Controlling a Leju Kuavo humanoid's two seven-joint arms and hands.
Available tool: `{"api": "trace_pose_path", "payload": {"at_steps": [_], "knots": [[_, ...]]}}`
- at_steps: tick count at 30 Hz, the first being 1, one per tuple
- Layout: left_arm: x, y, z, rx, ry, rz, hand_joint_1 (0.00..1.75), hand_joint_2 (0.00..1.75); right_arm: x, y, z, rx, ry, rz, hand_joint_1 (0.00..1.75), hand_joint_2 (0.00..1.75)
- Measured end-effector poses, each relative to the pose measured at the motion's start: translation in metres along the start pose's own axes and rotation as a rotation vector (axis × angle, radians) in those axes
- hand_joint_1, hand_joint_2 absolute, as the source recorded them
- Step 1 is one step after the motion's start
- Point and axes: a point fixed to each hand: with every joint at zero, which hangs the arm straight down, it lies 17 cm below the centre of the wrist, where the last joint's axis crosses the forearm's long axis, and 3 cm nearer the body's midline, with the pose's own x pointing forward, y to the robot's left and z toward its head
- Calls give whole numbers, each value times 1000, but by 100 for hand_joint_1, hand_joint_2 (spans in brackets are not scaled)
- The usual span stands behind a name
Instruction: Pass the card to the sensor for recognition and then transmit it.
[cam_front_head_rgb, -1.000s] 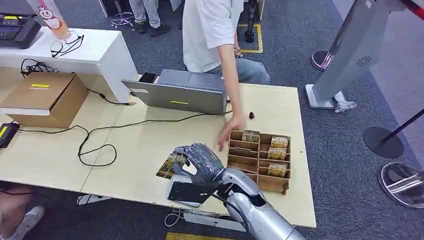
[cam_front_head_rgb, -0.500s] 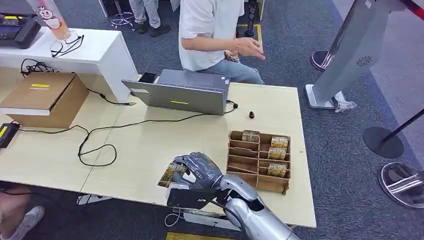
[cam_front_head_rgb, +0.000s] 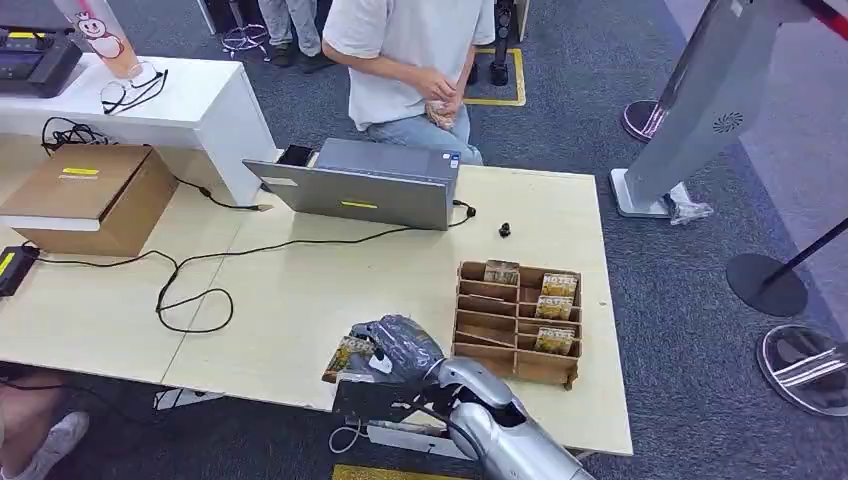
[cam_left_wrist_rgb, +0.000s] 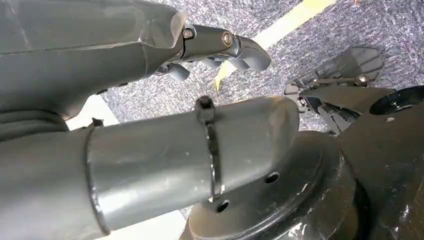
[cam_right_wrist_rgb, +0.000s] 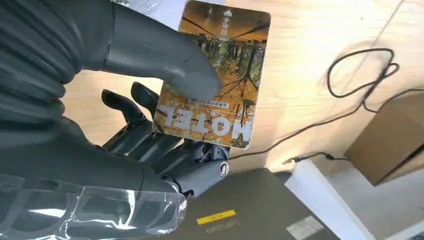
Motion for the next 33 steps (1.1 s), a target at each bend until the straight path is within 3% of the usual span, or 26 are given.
{"api": "trace_pose_path", "payload": {"at_steps": [17,33], "knots": [[1,1,0,2,-3,9,0,0,-35,16,1,27,111,25,175,175],[0,1,0,3,-4,12,0,0,-44,27,3,51,139,35,175,175]]}}
